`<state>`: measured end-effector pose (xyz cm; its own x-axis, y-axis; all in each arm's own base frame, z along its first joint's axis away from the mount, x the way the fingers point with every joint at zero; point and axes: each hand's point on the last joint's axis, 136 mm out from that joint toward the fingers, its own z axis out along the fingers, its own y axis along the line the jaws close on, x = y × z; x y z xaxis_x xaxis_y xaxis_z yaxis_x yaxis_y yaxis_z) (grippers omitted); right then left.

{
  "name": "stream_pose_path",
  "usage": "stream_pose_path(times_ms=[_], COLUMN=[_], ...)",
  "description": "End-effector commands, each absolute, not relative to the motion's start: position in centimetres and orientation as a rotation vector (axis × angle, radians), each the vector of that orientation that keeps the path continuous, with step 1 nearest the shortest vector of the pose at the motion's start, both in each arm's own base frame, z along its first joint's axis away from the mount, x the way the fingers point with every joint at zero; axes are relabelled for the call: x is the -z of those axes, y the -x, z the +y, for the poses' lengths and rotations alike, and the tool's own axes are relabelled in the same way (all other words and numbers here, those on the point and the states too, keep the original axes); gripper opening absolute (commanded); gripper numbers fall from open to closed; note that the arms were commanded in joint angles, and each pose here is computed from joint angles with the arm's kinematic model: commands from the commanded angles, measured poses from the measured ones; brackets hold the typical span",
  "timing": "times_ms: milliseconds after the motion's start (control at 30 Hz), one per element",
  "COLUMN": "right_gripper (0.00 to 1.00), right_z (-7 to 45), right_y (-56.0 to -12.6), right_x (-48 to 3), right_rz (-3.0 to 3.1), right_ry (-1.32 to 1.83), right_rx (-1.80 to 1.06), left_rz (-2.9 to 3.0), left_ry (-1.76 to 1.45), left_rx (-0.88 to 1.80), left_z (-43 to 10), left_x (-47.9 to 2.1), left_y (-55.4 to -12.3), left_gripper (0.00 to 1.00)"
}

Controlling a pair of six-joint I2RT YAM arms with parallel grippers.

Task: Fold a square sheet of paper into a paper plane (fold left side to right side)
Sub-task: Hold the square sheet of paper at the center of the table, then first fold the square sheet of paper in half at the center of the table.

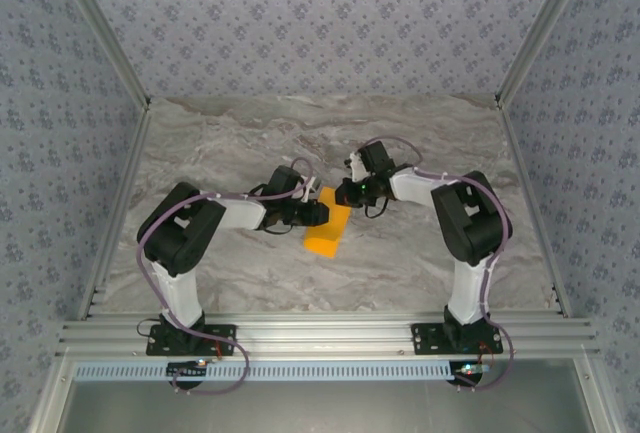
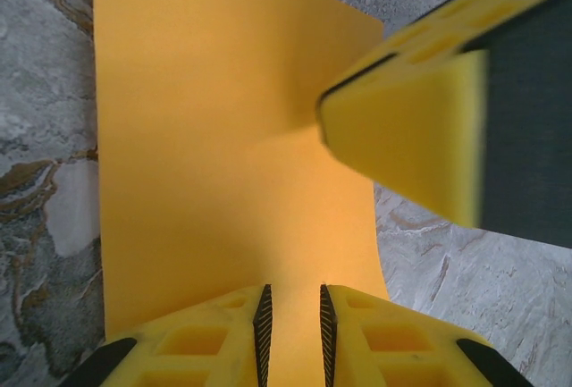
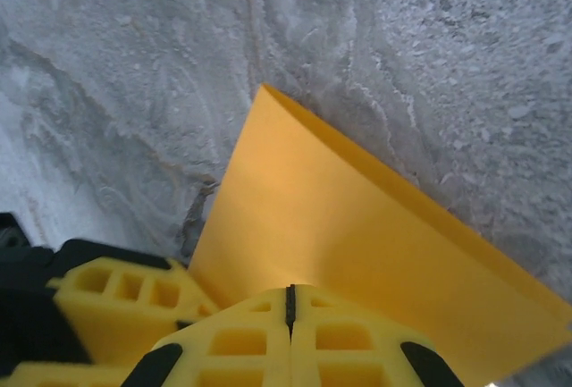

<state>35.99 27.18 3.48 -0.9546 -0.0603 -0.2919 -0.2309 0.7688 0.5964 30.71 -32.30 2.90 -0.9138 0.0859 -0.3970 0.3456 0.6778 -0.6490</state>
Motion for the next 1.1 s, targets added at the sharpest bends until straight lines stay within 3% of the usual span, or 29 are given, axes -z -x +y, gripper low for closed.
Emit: stream_pose_path(times_ms=[0,300,1067], right_gripper=[0.03,0.03,0.04], right_z=[27.0,23.9,23.1], right_y=[-36.1,-34.6,-34.1], right_x=[-2.2,1.4,2.9], right_rz=[2.77,2.922,2.969], right_ry=[0.218,0.193,0.192], right_rx=[-0.895,-0.667,-0.641], left_rz=[2.664,2.657,2.664], left_ry=[-0.336,-0.366,-0.557], left_rx=[1.004,1.035,1.142], left_z=[-30.7,-29.8,-27.6], left_x=[-0.6,-1.3,-2.6], left_y=[-28.8,-26.9,-19.9], left_gripper=[0.24,0.24,0.23])
